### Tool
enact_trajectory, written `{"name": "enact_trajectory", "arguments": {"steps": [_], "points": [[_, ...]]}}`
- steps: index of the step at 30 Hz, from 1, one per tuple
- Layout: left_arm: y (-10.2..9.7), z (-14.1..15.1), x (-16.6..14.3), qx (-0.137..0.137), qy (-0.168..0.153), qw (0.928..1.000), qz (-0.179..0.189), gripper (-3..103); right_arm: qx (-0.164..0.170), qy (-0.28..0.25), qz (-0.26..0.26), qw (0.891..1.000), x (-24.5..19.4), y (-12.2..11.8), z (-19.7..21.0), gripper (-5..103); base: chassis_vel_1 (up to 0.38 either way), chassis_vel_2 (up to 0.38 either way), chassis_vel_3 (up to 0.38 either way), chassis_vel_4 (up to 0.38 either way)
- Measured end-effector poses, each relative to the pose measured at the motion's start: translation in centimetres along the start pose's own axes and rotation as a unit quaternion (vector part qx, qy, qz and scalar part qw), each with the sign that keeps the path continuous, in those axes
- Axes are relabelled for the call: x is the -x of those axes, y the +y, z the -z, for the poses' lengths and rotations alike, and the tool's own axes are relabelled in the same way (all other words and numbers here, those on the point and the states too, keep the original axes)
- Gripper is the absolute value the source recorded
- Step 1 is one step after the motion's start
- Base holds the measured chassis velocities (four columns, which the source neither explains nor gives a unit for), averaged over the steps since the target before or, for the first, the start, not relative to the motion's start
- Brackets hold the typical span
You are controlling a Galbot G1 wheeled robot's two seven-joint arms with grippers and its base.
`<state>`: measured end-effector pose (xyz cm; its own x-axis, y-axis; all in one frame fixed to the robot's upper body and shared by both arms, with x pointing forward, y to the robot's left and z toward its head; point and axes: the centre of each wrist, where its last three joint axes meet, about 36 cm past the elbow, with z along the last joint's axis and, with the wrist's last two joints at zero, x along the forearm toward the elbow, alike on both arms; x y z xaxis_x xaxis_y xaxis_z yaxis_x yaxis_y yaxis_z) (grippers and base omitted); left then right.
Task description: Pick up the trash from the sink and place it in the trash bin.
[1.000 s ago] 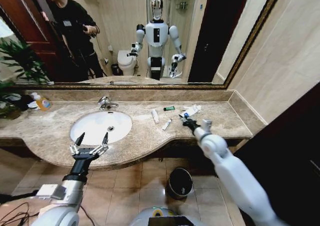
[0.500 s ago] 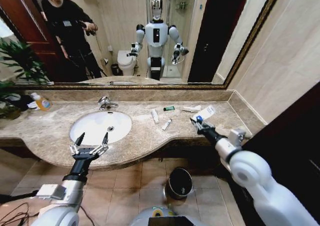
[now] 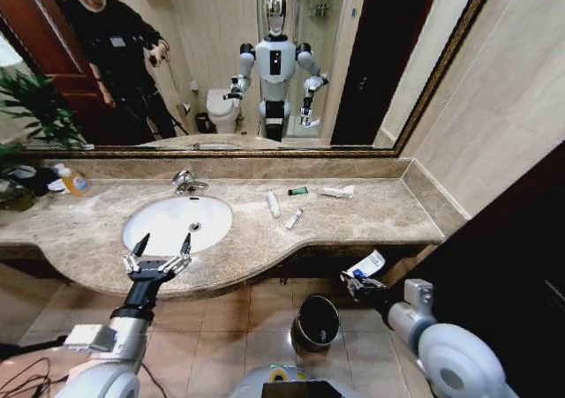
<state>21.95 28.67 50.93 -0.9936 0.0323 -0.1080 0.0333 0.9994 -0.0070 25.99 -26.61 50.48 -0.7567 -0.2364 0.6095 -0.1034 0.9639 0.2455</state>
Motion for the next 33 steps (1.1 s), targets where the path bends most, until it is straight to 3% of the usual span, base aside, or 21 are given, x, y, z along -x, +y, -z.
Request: {"name": "enact_trajectory", "arguments": {"steps": [2,4,6,9,10,12,18,25,28,33], "points": [[0.0,0.0,0.0,0.0,0.0,1.0,0.0,100,-0.001,0.007,0.003,1.0,1.3,-0.9,-0.8,21,0.0,0.0,0.0,0.0],[0.0,0.0,0.0,0.0,0.0,1.0,0.0,100,-0.014,0.019,0.001,1.0,5.6,-4.5,-4.0,21,0.0,0.0,0.0,0.0],[0.0,0.0,0.0,0.0,0.0,1.0,0.0,100,-0.022,0.016,0.006,1.0,6.8,-5.6,-4.9,21,0.0,0.0,0.0,0.0],[0.0,0.0,0.0,0.0,0.0,1.0,0.0,100,-0.064,-0.031,0.037,0.997,11.1,-9.5,-8.4,21,0.0,0.0,0.0,0.0],[0.0,0.0,0.0,0.0,0.0,1.0,0.0,100,-0.064,-0.031,0.037,0.997,11.1,-9.5,-8.4,21,0.0,0.0,0.0,0.0],[0.0,0.0,0.0,0.0,0.0,1.0,0.0,100,-0.09,-0.063,0.061,0.992,13.6,-11.7,-10.8,21,0.0,0.0,0.0,0.0],[0.0,0.0,0.0,0.0,0.0,1.0,0.0,100,-0.145,-0.077,0.096,0.982,17.5,-15.6,-15.8,21,0.0,0.0,0.0,0.0],[0.0,0.0,0.0,0.0,0.0,1.0,0.0,100,-0.171,-0.068,0.09,0.979,19.9,-17.0,-20.4,21,0.0,0.0,0.0,0.0],[0.0,0.0,0.0,0.0,0.0,1.0,0.0,100,-0.206,-0.059,0.062,0.975,21.5,-16.6,-23.0,21,0.0,0.0,0.0,0.0],[0.0,0.0,0.0,0.0,0.0,1.0,0.0,100,-0.202,-0.053,0.034,0.977,22.4,-16.2,-24.5,21,0.0,0.0,0.0,0.0]]}}
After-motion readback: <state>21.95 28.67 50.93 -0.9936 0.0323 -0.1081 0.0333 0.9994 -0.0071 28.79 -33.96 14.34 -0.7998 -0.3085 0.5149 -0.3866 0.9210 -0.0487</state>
